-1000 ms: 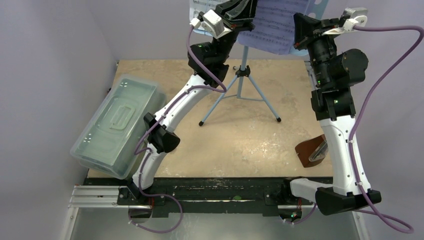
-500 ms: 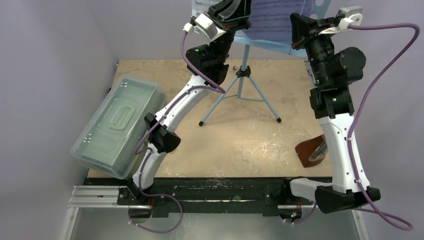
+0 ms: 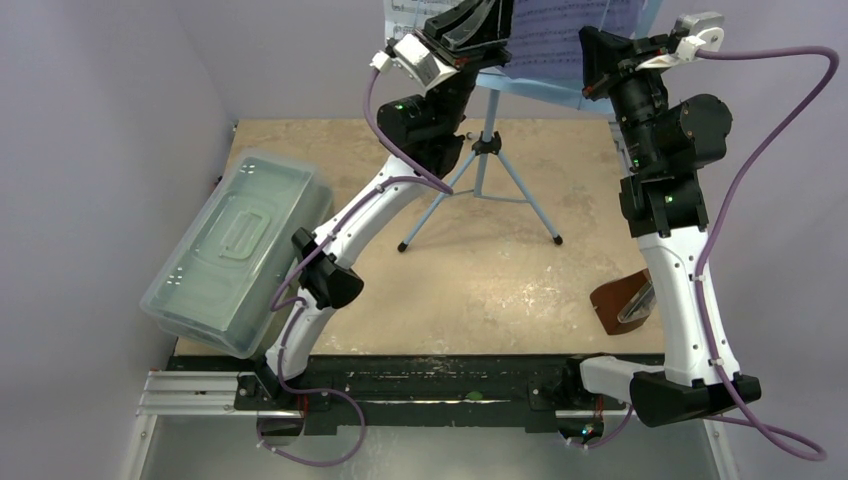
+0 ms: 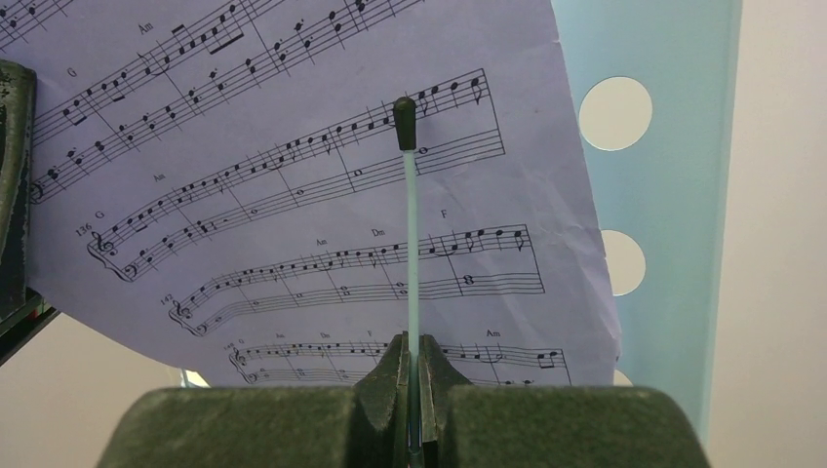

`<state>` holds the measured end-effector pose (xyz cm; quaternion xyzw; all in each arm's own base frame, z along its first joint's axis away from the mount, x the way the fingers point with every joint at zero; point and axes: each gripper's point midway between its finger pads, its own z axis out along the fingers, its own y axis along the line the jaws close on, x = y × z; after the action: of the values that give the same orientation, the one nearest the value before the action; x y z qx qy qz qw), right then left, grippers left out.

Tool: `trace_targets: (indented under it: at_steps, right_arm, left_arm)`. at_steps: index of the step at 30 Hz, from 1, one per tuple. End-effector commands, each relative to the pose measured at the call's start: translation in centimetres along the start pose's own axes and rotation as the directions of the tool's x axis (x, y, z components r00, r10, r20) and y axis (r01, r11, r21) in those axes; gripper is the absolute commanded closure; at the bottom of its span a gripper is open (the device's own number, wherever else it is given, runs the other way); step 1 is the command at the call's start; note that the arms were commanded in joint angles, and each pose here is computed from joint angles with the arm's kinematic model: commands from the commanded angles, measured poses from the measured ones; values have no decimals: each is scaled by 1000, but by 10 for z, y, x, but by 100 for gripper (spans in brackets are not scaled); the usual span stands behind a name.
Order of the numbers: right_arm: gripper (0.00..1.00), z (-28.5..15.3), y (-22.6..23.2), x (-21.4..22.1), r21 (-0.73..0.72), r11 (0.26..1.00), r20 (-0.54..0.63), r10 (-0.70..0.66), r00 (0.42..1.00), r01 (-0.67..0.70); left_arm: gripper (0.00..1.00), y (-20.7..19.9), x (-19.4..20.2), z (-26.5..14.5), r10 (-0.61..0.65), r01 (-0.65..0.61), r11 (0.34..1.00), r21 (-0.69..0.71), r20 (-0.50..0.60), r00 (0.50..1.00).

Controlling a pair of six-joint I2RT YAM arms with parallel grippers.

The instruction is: Set up the instrument practice props

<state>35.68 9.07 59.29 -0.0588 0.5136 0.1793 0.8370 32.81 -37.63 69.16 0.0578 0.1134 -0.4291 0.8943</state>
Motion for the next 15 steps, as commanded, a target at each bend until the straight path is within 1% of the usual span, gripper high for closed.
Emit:
trace_targets:
  at_steps: [1,7,9,12,15]
  right_arm:
    - [100,-1,13,-18,-53,999,45,-3,999,6]
    - [100,-3,13,-16,-55,998,42,-4,999,6]
    - [94,-3,13,-15,-53,999,40,-6,999,8]
    - [90,-3,13,-11,-56,998,32,-6,999,8]
    - [84,-3,11,-8,-49,999,29,-6,1000,7]
  left_arm:
    - [100,-9,-19,7,-13,12,1000,23,46,999]
    - [100,-12,-12,5,-12,11,999,36,32,999]
    - [100,-12,-8,3,-13,12,999,35,24,1000]
    - [100,-12,-2,0,-17,16,999,34,14,1000]
    - [100,-11,2,-2,-16,16,1000,26,6,1000]
